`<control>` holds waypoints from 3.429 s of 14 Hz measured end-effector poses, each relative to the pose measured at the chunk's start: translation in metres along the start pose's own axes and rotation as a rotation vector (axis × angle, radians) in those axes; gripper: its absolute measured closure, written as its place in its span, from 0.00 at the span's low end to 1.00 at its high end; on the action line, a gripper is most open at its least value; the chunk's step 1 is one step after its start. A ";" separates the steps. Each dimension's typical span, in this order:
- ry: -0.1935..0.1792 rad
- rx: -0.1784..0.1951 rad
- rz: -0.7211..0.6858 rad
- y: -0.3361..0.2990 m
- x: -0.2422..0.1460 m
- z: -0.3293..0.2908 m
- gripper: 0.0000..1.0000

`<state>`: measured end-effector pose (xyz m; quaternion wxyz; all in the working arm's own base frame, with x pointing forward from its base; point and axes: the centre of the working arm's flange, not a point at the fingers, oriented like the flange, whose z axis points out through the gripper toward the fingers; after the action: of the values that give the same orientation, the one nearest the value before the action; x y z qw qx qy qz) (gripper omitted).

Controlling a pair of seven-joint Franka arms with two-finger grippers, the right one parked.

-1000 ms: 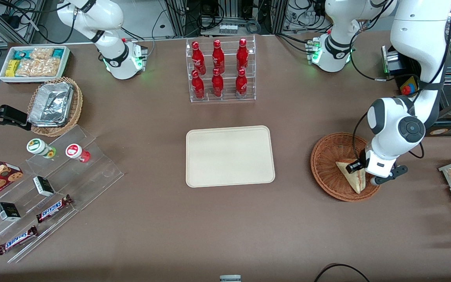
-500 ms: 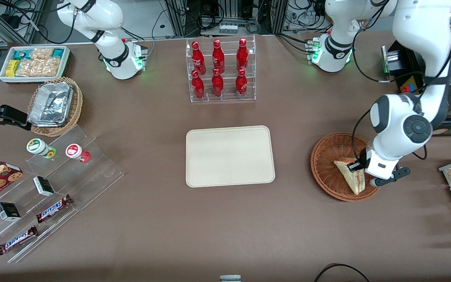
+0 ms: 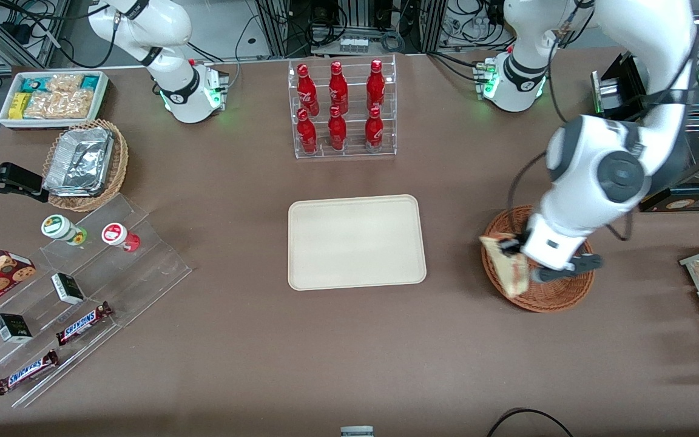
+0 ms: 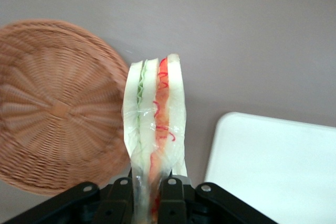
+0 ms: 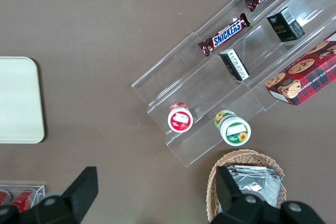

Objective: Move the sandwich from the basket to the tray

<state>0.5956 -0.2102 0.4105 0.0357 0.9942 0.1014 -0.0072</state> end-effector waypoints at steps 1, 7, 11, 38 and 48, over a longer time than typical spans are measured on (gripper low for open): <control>-0.005 -0.003 0.021 0.025 -0.013 0.003 0.84; -0.057 -0.006 0.124 0.141 -0.070 0.048 0.84; -0.092 -0.009 0.191 0.199 -0.099 0.099 0.84; 0.039 0.041 -0.007 0.189 -0.080 -0.025 0.00; -0.050 0.104 -0.048 -0.020 0.010 -0.135 0.00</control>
<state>0.6021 -0.1785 0.5431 -0.0135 0.9915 0.1239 -0.0380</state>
